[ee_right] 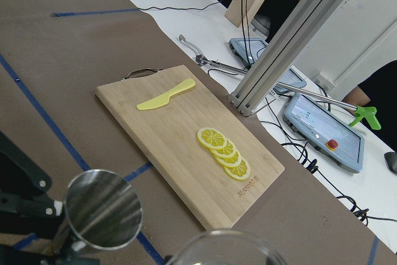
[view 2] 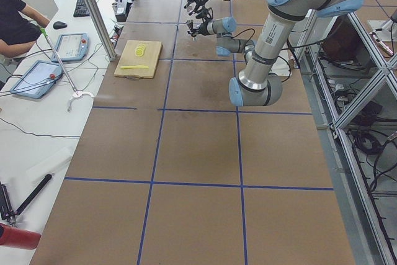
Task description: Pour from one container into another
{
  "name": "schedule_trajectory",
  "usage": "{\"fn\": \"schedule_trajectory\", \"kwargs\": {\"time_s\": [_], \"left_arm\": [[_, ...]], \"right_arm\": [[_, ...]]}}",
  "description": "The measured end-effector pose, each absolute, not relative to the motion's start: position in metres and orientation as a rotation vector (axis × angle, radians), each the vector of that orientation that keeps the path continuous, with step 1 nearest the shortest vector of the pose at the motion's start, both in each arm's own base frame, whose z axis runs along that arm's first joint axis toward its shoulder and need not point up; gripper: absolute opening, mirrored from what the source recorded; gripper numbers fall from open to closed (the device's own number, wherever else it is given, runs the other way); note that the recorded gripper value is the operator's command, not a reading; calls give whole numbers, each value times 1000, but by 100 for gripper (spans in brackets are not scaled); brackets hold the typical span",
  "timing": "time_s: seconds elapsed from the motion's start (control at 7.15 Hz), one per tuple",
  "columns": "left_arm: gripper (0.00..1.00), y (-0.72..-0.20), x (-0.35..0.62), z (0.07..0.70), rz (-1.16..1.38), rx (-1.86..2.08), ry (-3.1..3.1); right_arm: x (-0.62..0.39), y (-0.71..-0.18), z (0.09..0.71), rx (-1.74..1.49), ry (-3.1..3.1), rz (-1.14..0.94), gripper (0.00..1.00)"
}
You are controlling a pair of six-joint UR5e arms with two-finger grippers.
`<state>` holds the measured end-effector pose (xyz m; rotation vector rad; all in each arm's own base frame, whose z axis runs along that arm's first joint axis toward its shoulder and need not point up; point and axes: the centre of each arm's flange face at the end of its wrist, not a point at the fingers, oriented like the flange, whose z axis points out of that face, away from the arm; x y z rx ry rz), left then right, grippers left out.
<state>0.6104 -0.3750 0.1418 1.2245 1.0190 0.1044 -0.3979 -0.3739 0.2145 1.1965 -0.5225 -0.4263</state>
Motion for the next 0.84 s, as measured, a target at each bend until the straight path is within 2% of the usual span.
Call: {"fn": "schedule_trajectory", "kwargs": {"time_s": [0.84], "left_arm": [[0, -375, 615, 137, 123, 1214, 1035]], "right_arm": [[-400, -376, 198, 1230, -484, -476, 0]]}}
